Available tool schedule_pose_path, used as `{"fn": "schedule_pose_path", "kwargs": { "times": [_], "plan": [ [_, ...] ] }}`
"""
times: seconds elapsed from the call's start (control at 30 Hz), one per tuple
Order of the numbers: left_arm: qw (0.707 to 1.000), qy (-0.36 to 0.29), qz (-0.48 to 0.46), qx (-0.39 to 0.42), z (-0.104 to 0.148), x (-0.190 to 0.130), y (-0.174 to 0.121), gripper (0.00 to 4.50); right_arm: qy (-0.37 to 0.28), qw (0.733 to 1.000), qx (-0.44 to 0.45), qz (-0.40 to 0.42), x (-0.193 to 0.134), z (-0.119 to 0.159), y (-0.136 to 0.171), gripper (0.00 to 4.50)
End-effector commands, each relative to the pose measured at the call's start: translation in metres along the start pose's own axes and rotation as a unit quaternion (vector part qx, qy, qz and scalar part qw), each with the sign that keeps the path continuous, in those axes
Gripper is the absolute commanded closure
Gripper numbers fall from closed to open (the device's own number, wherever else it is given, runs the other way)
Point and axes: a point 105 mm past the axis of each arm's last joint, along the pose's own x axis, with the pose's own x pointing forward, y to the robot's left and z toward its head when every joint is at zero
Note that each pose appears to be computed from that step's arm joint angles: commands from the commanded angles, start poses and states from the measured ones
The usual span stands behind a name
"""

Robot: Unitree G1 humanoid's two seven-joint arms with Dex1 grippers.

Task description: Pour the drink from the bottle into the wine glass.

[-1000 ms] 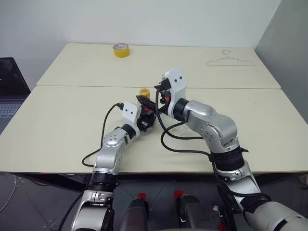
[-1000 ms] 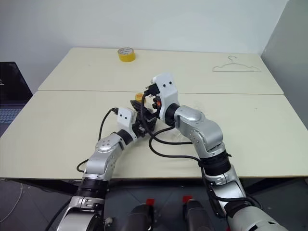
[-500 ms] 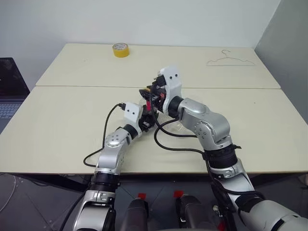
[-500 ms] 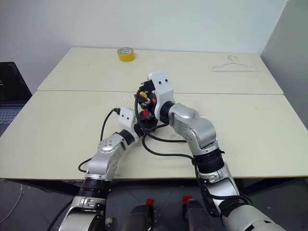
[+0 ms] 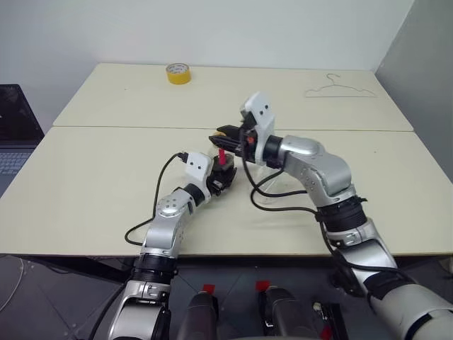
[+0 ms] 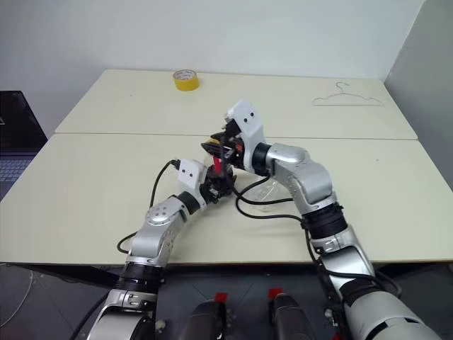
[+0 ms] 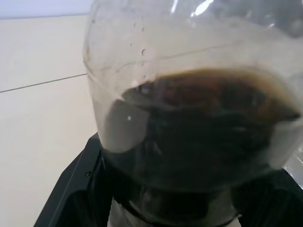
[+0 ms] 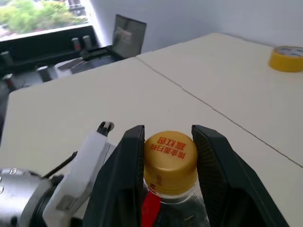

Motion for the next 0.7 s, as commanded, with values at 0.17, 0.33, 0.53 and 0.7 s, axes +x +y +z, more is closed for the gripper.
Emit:
{"fn": "schedule_pose_path", "kwargs": {
  "times": [0.17,0.33,0.53,0.7],
  "plan": [
    [0.998,0.045,-0.037,-0.038,-0.021,-0.010,-0.017,1.43,0.038,0.988,-0.085,0.119,-0.013,-0.007,-0.011,3.27],
    [0.997,0.053,-0.042,-0.041,-0.023,-0.013,-0.018,1.43,0.057,0.982,-0.096,0.152,-0.011,-0.012,-0.023,3.27],
    [0.997,0.056,-0.044,-0.043,-0.023,-0.014,-0.019,1.43,0.018,0.986,-0.070,0.153,-0.008,0.003,-0.027,3.27],
    [0.996,0.060,-0.049,-0.043,-0.024,-0.013,-0.021,1.43,-0.011,0.987,-0.049,0.152,-0.015,0.012,-0.024,1.57]
  ]
}}
